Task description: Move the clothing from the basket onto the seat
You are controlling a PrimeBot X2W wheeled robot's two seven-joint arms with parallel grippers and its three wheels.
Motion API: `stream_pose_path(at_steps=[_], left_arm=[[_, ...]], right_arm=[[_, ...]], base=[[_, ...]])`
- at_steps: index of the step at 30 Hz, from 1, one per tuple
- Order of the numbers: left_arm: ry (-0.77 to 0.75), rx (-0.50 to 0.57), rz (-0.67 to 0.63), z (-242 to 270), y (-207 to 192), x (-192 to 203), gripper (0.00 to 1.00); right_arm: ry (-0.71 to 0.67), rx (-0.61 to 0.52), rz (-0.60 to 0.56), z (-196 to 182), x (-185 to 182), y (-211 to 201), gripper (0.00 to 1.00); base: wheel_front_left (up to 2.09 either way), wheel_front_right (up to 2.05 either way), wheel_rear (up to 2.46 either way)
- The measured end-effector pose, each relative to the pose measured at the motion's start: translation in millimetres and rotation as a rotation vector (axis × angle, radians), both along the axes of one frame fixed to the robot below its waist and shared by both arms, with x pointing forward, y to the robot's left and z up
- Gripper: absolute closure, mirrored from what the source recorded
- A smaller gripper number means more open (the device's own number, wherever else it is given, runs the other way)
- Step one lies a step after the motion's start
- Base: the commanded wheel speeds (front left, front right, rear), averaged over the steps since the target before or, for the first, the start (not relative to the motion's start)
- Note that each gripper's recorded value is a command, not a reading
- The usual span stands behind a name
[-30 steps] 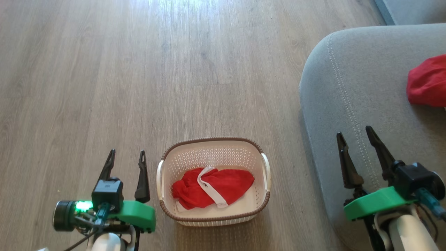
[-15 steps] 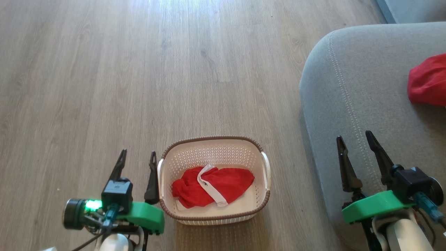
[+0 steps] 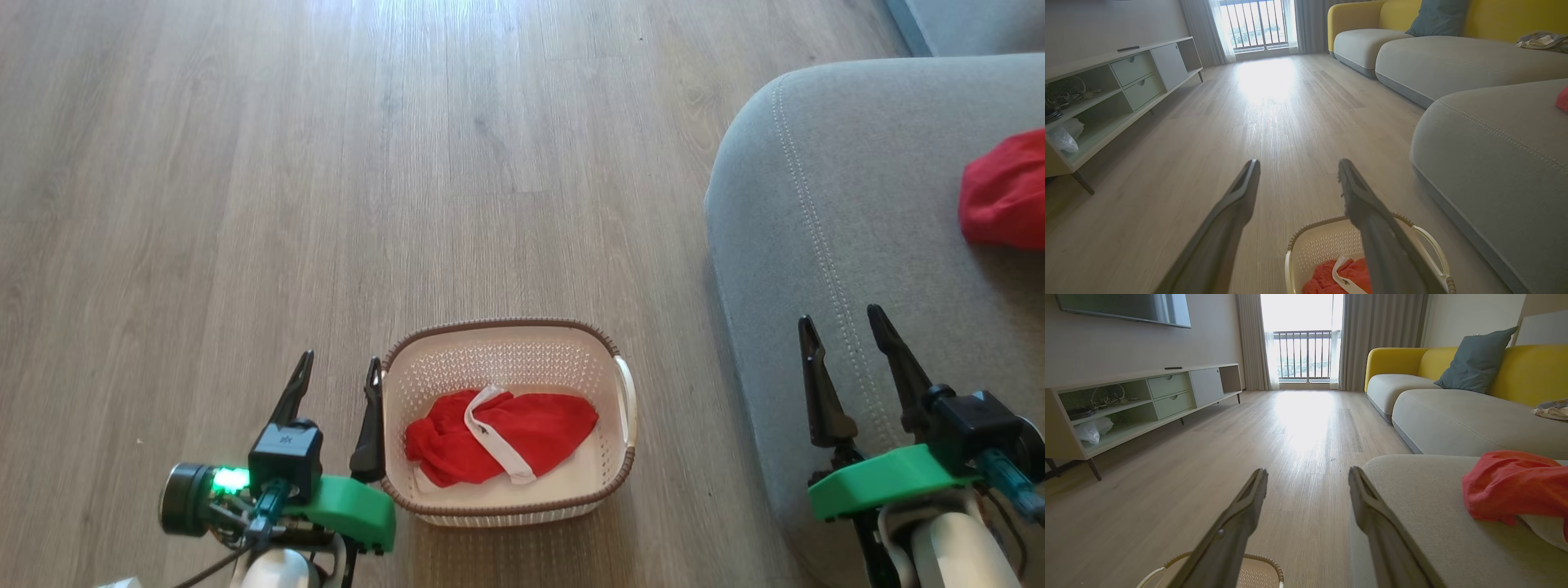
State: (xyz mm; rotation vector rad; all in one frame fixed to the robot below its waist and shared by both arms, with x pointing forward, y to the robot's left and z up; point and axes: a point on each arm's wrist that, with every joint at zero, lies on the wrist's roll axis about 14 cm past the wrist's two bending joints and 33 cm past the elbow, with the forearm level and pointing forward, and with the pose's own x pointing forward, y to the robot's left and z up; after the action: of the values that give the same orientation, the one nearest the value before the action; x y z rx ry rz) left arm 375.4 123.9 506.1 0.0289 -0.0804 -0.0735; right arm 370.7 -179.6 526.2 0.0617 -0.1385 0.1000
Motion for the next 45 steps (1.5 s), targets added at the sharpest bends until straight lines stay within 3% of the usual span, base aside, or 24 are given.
stream_pose_path(at_steps=[31, 41, 45], left_arm=[[0.019, -0.002, -0.032, -6, -9, 1, 0.0], [0.138, -0.009, -0.117, -46, -28, 9, 0.0], [0.176, 0.002, -0.17, -63, -40, 30, 0.0]], right_arm=[[0.017, 0.001, -0.024, -6, 2, -8, 0.0], [0.086, -0.003, -0.041, -29, 14, -13, 0.0], [0.128, -0.02, -0.039, -46, 29, -12, 0.0]], base=[[0.0, 0.0, 0.0], [0.0, 0.0, 0.0], [0.0, 0.0, 0.0]])
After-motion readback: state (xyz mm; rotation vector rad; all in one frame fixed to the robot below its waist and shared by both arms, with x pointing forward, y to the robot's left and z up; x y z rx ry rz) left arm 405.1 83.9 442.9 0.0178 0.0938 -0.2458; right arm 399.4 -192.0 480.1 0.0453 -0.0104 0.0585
